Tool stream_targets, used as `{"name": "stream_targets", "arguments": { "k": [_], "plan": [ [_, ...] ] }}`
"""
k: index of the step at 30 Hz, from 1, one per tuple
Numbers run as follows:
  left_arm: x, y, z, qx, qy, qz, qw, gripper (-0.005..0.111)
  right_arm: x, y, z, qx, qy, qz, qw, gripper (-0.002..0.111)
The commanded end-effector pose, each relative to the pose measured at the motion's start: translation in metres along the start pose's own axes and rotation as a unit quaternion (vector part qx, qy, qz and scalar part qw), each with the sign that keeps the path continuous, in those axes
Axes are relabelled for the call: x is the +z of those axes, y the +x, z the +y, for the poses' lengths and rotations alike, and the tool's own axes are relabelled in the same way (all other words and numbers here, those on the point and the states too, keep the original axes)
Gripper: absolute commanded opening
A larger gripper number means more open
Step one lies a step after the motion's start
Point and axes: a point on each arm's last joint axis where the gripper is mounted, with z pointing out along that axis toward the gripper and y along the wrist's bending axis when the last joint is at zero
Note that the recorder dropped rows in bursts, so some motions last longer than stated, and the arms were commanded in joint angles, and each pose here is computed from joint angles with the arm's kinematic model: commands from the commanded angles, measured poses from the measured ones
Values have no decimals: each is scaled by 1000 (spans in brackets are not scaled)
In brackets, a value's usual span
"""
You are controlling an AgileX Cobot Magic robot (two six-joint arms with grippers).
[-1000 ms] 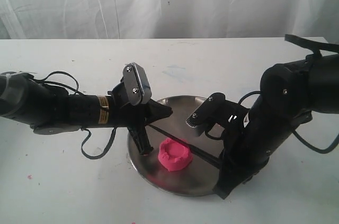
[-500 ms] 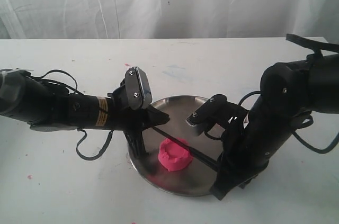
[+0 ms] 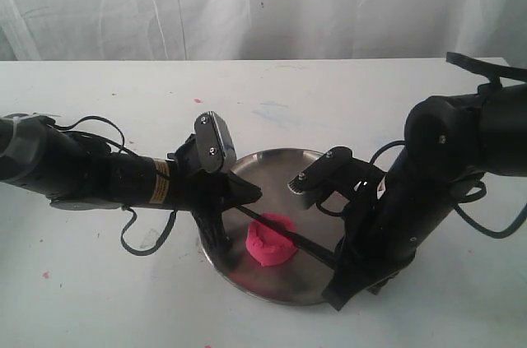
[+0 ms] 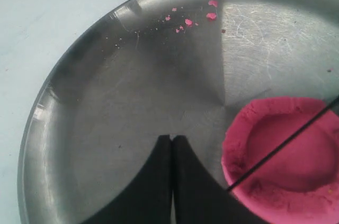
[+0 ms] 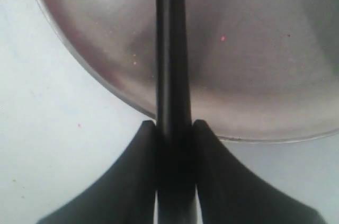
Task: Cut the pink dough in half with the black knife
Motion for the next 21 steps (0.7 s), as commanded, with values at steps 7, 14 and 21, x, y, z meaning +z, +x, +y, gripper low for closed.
{"name": "stream_targets", "arguments": {
  "k": [7,14,21],
  "plan": [
    [1,4,1,4,-8,29,1000,0,0,0,1,3,-2,-4,1000,0],
    [1,4,1,6,-6,29,1000,0,4,-1,0,1,1,1,1000,0],
    [1,4,0,17,1,32,999,0,12,0,-2,3,-2,12,1000,0]
  ]
}}
